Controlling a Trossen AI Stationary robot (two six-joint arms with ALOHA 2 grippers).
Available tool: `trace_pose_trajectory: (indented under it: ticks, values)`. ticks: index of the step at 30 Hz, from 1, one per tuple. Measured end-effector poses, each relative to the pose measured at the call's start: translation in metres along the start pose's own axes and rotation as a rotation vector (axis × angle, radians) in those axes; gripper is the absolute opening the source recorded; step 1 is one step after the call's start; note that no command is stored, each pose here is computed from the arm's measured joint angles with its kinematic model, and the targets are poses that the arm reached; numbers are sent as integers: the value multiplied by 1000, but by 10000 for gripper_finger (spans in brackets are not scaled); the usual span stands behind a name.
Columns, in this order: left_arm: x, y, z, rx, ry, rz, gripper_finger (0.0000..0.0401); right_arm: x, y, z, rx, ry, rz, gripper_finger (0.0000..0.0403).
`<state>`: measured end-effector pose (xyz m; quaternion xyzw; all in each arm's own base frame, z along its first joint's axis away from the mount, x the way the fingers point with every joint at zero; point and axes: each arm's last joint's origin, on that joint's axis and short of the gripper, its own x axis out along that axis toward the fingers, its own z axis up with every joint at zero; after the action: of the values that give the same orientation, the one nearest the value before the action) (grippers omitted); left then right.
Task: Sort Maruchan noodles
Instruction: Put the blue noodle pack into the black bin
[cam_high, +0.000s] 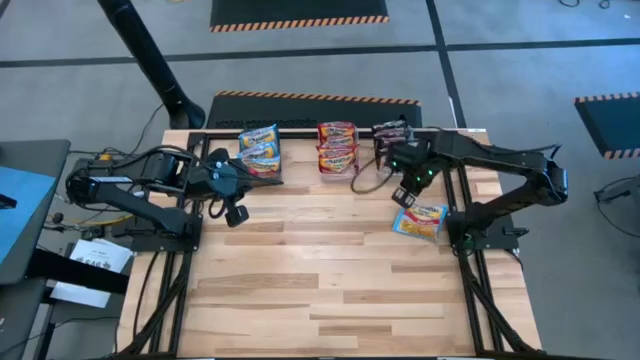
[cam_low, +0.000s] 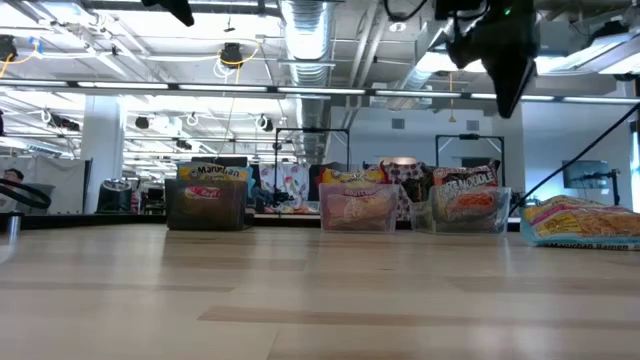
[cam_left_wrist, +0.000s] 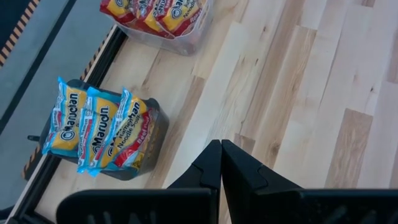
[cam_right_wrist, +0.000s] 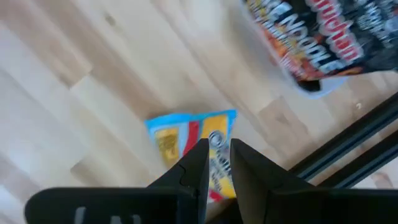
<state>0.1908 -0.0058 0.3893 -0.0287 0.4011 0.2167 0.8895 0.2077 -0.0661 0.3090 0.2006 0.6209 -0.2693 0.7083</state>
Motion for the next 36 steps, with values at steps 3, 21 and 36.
trace_pose_trajectory:
  ticks: [3,21,36]
  values:
    - [0,0,0,0,4,0,0,-3,11,-10,-42,22,-1,92]
    - [0,0,-1,46,11,3,0,-13,63,-63,25,130,-48,185]
    - [0,0,-1,19,11,-2,0,37,58,-109,104,99,-24,189]
